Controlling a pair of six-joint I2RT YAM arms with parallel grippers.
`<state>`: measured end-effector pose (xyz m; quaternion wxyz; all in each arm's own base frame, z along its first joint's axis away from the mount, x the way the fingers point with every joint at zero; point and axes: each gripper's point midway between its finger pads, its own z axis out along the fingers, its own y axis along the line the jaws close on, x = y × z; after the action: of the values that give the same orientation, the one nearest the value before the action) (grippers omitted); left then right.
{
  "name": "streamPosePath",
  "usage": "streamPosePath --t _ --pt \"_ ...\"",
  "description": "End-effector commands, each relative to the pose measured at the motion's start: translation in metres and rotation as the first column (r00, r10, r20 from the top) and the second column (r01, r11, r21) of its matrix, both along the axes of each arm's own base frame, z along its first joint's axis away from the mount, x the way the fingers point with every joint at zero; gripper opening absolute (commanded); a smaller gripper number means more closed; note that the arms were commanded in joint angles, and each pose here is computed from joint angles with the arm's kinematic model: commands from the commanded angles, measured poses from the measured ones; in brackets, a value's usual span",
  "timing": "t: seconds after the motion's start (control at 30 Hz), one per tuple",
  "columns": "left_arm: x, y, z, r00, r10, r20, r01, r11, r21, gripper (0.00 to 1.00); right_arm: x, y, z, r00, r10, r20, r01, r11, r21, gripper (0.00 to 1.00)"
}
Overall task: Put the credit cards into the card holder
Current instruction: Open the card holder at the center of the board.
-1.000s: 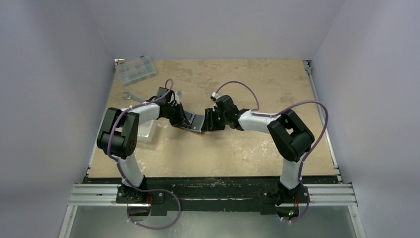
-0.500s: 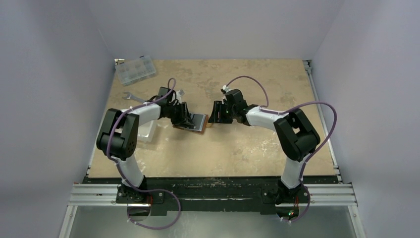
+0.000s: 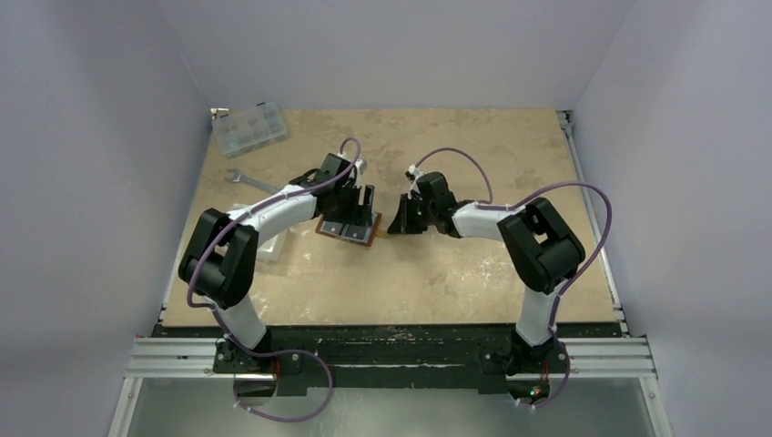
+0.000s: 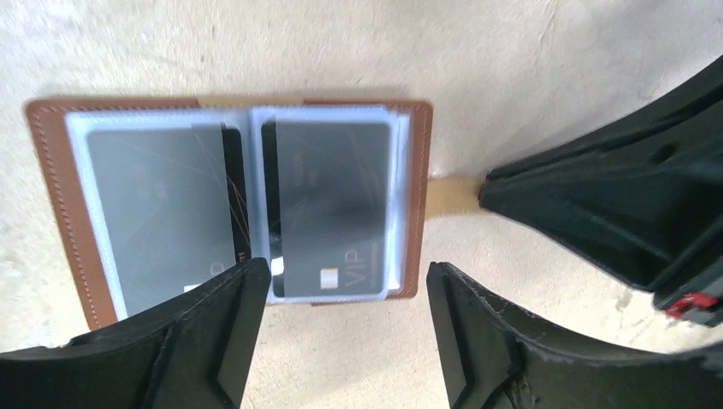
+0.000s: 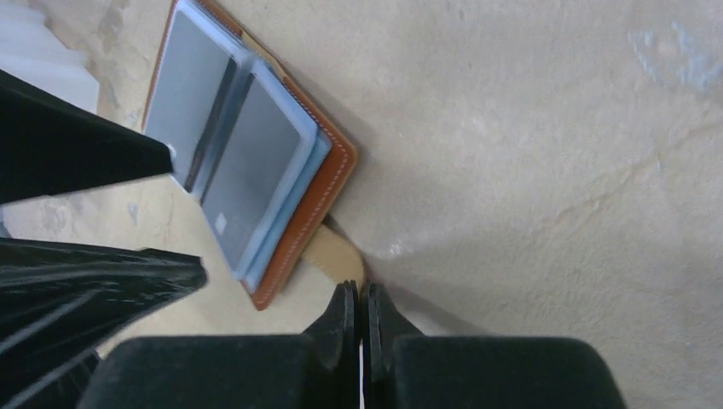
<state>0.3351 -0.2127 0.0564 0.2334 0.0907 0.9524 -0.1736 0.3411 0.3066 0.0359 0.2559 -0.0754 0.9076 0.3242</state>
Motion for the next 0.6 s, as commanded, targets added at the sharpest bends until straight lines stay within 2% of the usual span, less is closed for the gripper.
streamPosePath --t 0.0,0.3,0.47,0.57 --pt "0.015 -0.008 0.02 0.994 -0.046 0.101 0.031 0.989 0.142 0.74 -0.02 0.0 0.01 1.0 0.003 0.016 -0.005 0.996 0.088 0.0" --pt "-0.003 -0.03 0.007 0.984 -0.144 0.101 0.111 0.954 0.279 0.74 -0.04 -0.012 0.028 0.98 -0.198 -0.002 0.19 0.939 0.285 0.0" --pt "-0.008 -0.031 0.01 0.975 -0.182 0.128 0.126 0.925 0.359 0.71 -0.044 -0.014 0.024 0.978 -0.207 -0.016 0.203 0.933 0.298 0.0" --pt "-0.016 -0.032 0.003 0.973 -0.198 0.116 0.139 0.911 0.389 0.73 -0.044 -0.013 0.024 0.979 -0.203 -0.013 0.198 0.933 0.301 0.0"
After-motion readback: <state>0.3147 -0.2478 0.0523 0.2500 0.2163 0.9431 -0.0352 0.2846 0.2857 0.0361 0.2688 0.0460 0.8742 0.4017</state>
